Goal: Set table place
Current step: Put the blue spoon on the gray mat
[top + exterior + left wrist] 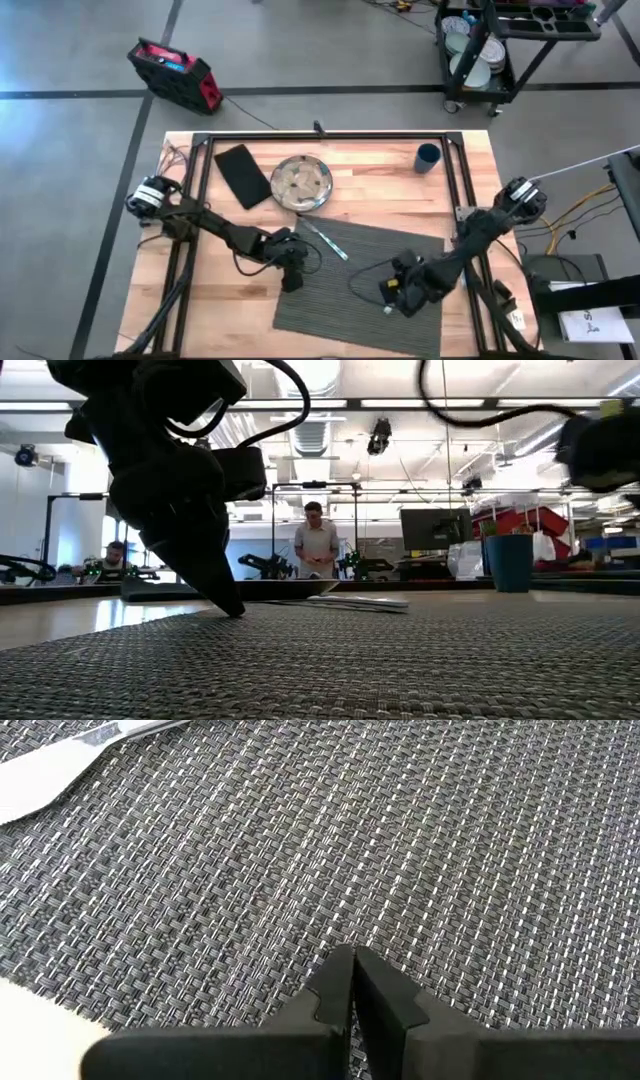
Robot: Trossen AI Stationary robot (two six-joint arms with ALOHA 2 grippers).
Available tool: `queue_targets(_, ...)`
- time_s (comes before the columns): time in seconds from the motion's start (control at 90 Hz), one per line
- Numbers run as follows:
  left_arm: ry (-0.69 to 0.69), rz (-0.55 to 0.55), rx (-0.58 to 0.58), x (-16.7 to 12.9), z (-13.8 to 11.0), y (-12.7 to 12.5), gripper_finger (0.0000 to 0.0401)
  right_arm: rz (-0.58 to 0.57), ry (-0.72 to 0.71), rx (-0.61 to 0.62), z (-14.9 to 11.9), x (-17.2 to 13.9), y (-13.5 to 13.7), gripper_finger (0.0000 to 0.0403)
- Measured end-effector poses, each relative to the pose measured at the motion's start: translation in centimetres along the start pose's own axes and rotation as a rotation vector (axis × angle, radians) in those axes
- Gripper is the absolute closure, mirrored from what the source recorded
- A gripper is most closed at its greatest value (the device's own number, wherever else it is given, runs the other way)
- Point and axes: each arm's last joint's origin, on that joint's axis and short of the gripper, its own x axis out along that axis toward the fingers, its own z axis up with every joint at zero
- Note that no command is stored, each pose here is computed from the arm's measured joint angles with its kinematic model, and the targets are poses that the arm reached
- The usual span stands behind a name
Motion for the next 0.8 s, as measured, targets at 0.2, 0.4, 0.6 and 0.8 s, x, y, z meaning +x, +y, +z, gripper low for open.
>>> queue_targets(0.2, 0.001, 0.001, 0.001, 0.0, 0.0, 0.0, 0.0401, -0.034, -0.057, 0.044, -1.3, -2.2, -0.2, 0.0403)
queue_targets(0.4, 0.0, 0.001, -0.001, 0.0, 0.0, 0.0, 0.0401, -0.076, -0.092, 0.112, -1.5, -3.1, -0.4, 0.0403)
queue_targets(0.6, 0.003, -0.006, -0.03, 0.0, 0.0, 0.0, 0.0401, -0.041, -0.089, 0.144, -1.6, -3.2, -0.1, 0.0386)
queue_targets(0.8, 0.004, -0.009, -0.03, 0.0, 0.0, 0.0, 0.0401, -0.021, -0.077, 0.14, -1.8, -3.2, 0.0, 0.0314)
